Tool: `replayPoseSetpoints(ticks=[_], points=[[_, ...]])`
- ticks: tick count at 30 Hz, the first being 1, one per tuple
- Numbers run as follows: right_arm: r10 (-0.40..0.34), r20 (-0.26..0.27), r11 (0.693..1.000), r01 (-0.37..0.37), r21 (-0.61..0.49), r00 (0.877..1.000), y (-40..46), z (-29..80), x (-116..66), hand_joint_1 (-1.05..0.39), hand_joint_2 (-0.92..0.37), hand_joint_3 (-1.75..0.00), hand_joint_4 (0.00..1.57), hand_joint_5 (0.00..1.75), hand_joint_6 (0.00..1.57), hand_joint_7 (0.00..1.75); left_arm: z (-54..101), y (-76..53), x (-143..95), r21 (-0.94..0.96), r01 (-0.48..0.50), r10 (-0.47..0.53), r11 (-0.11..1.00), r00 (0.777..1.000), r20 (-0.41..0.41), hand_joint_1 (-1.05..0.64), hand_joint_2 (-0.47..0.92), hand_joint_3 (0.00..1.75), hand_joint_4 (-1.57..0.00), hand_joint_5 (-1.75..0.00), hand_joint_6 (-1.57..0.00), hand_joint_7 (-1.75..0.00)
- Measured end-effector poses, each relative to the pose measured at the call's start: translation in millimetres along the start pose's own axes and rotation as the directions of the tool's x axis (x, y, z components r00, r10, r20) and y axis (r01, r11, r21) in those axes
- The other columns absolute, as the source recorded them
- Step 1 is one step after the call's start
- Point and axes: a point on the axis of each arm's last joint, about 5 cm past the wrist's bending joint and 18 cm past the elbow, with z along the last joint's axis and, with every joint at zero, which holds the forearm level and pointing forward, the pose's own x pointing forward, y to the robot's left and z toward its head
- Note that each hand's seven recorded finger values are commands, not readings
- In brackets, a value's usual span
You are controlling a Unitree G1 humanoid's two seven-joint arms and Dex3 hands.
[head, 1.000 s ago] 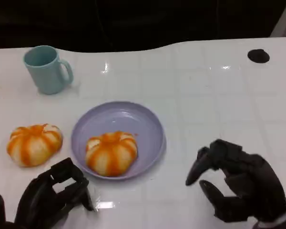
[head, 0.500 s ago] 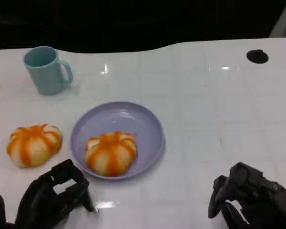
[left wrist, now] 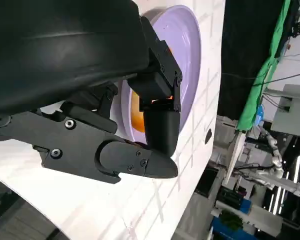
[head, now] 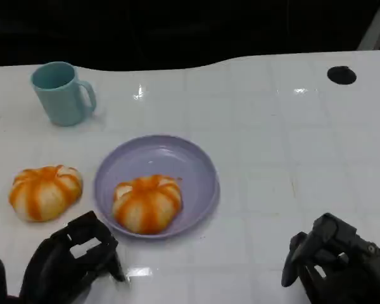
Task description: Grasp the bread from the table and place it into the plate.
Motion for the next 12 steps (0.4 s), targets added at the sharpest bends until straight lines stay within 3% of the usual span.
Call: replayPoseSetpoints(ticks=[12], points=[[-0.02,-0.022,1.0,0.021,0.022,1.0,-0.4,-4.2,-1.0,-0.31,-0.55,-1.01,0.62,1.75,0.56,1.5,-0.2,0.2,-0.2,0.005,-0.001,0.001,1.0,1.0,0.003,-0.51,0.92,0.17,-0.77,-1.7,-0.7,-1.44]])
